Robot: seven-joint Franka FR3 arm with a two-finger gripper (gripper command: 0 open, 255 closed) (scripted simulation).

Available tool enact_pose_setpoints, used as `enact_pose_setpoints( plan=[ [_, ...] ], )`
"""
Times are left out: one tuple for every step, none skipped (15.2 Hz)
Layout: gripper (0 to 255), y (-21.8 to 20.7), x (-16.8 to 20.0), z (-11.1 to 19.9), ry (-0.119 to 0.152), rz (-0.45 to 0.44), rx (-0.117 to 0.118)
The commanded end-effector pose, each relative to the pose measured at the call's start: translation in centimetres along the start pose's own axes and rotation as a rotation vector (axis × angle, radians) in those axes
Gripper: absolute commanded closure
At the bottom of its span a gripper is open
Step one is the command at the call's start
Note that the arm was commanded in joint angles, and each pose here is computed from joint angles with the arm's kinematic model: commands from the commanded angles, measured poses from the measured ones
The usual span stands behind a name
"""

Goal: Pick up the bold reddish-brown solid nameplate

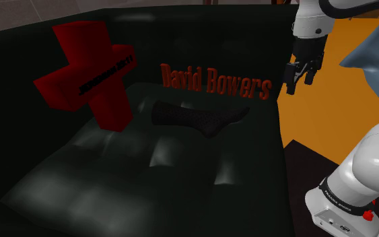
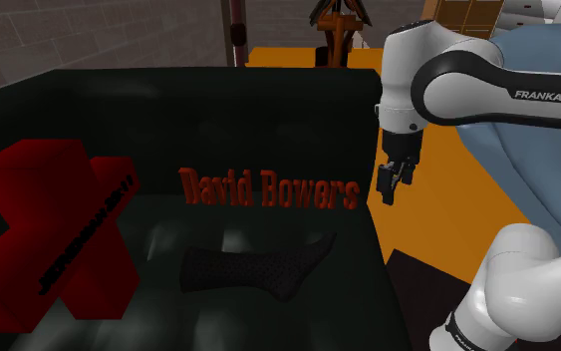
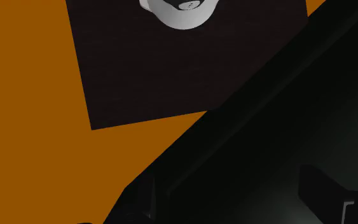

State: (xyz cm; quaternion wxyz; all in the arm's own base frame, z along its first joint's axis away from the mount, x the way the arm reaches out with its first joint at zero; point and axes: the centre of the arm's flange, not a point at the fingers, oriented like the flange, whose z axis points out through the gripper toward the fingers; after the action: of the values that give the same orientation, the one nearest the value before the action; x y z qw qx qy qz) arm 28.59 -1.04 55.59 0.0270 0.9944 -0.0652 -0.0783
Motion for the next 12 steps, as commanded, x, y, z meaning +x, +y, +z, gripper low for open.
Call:
enact_pose_setpoints(
  plan=[
    [0,0.0,0.0,0.0,0.0,0.0,0.0],
    [0,-0.7,0.9,-0.2,0.009,0.001,0.004],
    [0,-1.5,1.8,-0.5,0.018,0.002,0.008],
    [0,-2.2,2.7,-0.7,0.027,0.003,0.012],
    [0,-3.0,3.5,-1.0,0.035,0.004,0.016],
    [0,-3.7,4.4,-1.3,0.044,0.005,0.02],
    [0,-4.4,5.3,-1.5,0.053,0.007,0.024],
    [0,-5.1,6.2,-1.8,0.062,0.008,0.028],
    [0,-5.9,7.0,-2.1,0.071,0.009,0.032],
    [0,-6.6,7.9,-2.4,0.08,0.01,0.036],
    [0,-7.3,8.8,-2.8,0.089,0.011,0.04],
    [0,-8.0,9.7,-3.1,0.098,0.012,0.044]
  ],
)
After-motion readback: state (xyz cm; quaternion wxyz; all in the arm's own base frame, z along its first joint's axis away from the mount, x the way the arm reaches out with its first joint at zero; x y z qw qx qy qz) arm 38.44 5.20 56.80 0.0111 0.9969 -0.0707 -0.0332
